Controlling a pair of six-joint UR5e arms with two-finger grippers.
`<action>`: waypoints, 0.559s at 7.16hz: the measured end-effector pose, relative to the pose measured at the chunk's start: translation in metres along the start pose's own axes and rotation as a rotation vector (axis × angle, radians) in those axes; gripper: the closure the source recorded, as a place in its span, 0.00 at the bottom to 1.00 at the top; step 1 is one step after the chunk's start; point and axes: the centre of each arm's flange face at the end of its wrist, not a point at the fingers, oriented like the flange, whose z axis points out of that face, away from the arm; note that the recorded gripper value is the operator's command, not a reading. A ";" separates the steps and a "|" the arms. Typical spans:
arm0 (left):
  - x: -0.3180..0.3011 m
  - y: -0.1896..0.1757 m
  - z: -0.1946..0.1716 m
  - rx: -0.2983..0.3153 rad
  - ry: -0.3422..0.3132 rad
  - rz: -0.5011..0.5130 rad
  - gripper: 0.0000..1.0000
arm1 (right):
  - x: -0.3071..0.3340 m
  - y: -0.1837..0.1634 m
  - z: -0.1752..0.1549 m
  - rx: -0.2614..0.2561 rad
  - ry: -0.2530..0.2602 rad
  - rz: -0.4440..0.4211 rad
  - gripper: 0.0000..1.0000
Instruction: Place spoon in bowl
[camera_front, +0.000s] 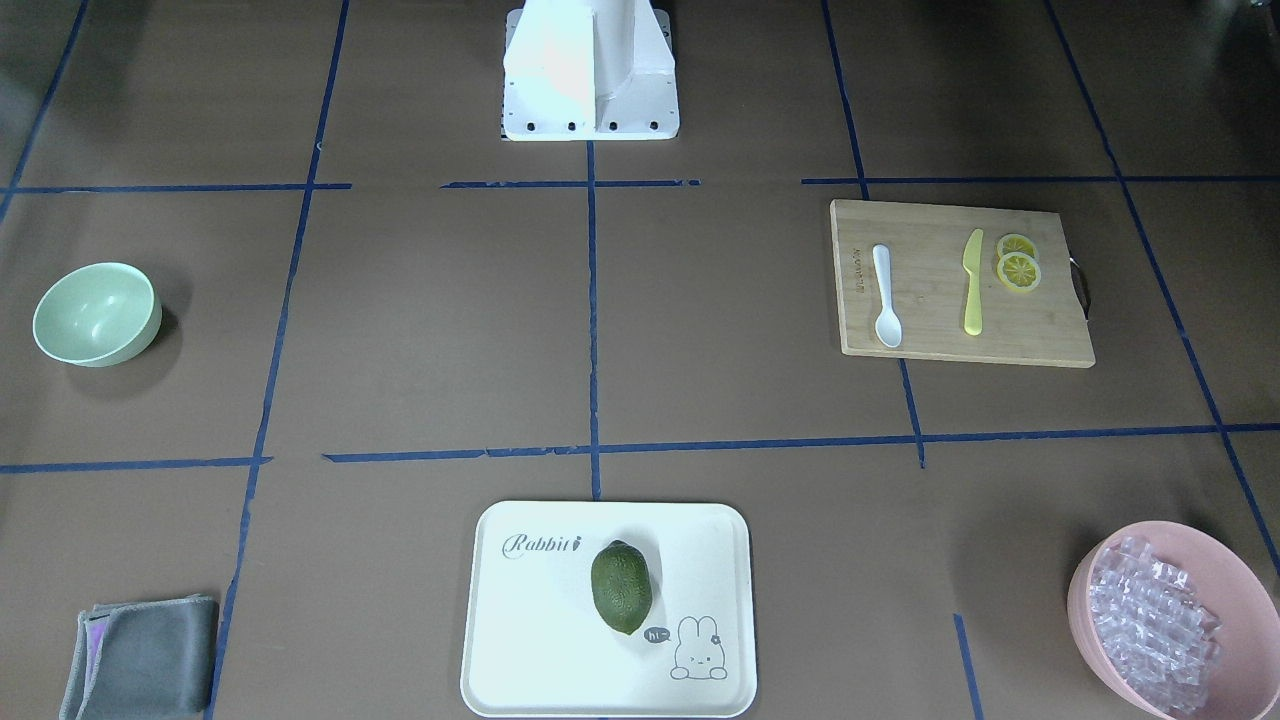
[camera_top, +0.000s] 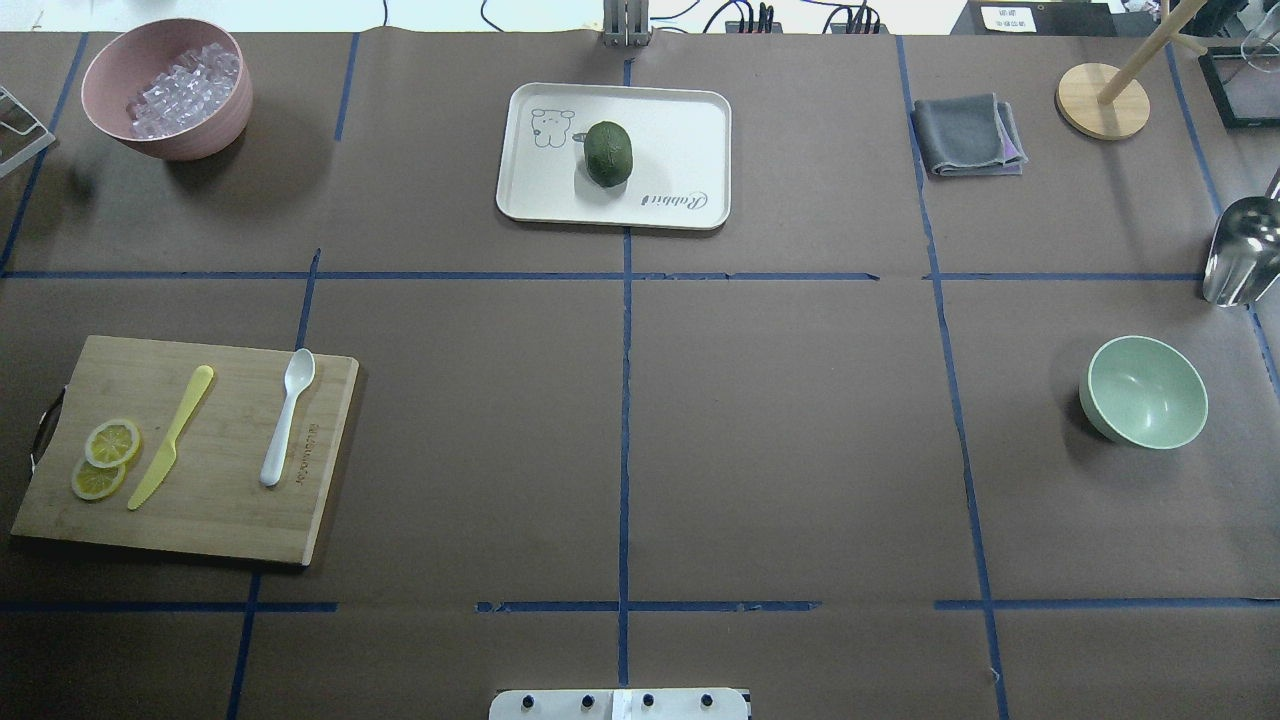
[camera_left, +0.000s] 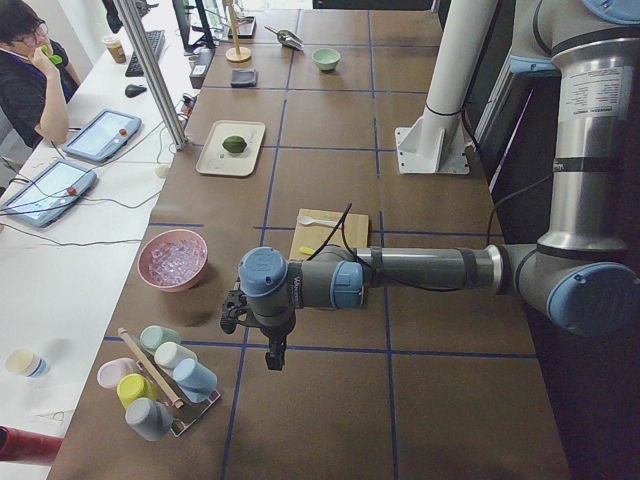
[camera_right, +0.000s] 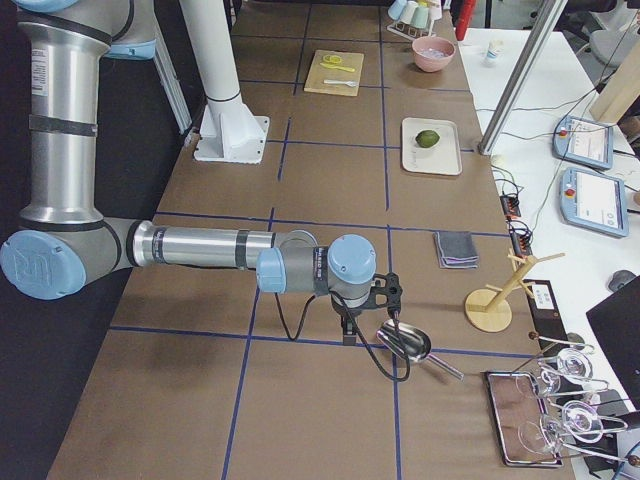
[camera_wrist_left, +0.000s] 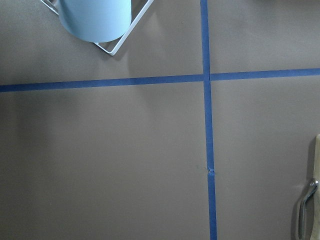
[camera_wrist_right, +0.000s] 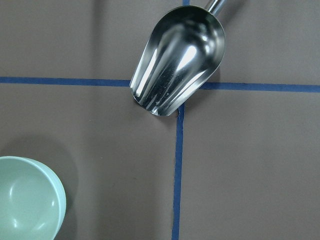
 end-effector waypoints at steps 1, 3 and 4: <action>0.000 0.000 0.000 0.001 0.000 0.001 0.00 | 0.001 0.000 0.001 -0.002 0.000 0.002 0.00; 0.001 0.000 -0.001 0.003 0.000 0.004 0.00 | 0.005 0.001 0.004 -0.008 -0.001 0.010 0.00; 0.000 0.001 0.000 0.004 0.000 0.005 0.00 | 0.005 0.001 0.005 -0.008 -0.001 0.011 0.00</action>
